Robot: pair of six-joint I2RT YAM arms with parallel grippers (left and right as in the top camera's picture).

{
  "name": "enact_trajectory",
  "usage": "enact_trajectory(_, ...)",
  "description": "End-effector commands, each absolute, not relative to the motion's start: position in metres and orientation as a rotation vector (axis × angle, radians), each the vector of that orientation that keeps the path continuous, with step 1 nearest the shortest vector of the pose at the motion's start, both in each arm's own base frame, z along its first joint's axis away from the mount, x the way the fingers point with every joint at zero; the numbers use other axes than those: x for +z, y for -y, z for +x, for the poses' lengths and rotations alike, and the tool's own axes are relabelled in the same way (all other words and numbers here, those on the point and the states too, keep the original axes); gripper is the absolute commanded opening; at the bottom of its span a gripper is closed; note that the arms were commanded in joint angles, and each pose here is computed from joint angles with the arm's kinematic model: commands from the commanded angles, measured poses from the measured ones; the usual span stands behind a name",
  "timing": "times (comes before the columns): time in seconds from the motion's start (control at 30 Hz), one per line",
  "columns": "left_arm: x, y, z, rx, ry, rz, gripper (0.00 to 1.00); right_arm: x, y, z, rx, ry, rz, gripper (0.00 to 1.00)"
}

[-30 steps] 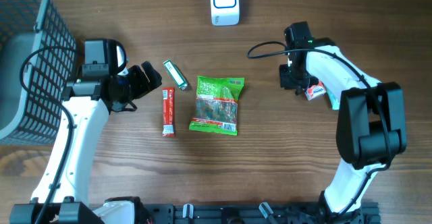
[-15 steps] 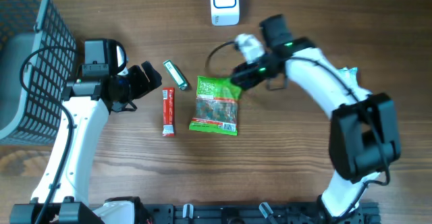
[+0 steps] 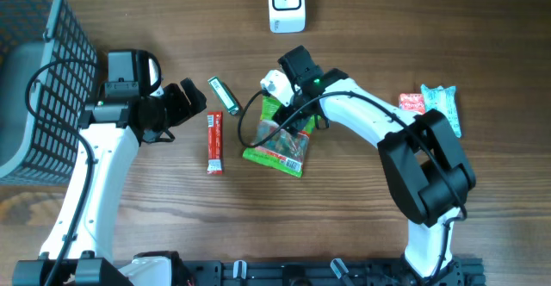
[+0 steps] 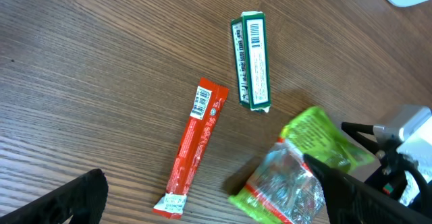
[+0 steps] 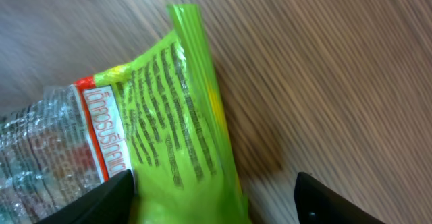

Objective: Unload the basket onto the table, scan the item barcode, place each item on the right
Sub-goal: 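Grasp the green snack bag at center with the right gripper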

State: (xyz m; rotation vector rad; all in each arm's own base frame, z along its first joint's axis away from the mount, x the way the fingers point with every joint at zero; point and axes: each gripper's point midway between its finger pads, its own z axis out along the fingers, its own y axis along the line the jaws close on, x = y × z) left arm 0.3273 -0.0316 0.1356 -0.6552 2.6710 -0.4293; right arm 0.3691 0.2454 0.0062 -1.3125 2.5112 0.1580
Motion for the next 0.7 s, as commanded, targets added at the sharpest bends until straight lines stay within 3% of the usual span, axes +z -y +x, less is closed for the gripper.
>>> enact_trajectory(0.0,0.140,0.032,0.329,-0.436,-2.665,-0.620,1.00,0.009,-0.181,0.375,-0.047,-2.715,-1.053,0.72)
enact_trajectory(0.1,0.140,0.032,0.329,-0.436,-2.665,-0.620,1.00,0.018,-0.146,0.363,0.070,-2.906,-0.753,0.73)
enact_trajectory(0.17,0.140,0.032,0.329,-0.436,-2.665,-0.620,1.00,0.018,-0.145,0.352,0.221,-2.969,-0.707,0.83)
enact_trajectory(0.23,0.140,0.032,0.329,-0.436,-2.665,-0.620,1.00,0.024,-0.150,0.345,0.371,-2.988,-0.674,0.85)
enact_trajectory(0.4,0.140,0.032,0.329,-0.436,-2.665,-0.620,1.00,0.065,-0.147,0.337,0.405,-2.968,-0.550,1.00)
enact_trajectory(0.5,0.140,0.032,0.329,-0.436,-2.664,-0.620,1.00,0.107,-0.140,0.343,0.354,-2.875,-0.418,1.00)
enact_trajectory(0.6,0.140,0.032,0.329,-0.436,-2.665,-0.620,1.00,0.117,-0.149,0.336,0.446,-2.869,-0.389,1.00)
enact_trajectory(0.67,0.140,0.032,0.329,-0.436,-2.665,-0.620,1.00,0.111,-0.144,0.322,0.435,-2.937,-0.379,0.82)
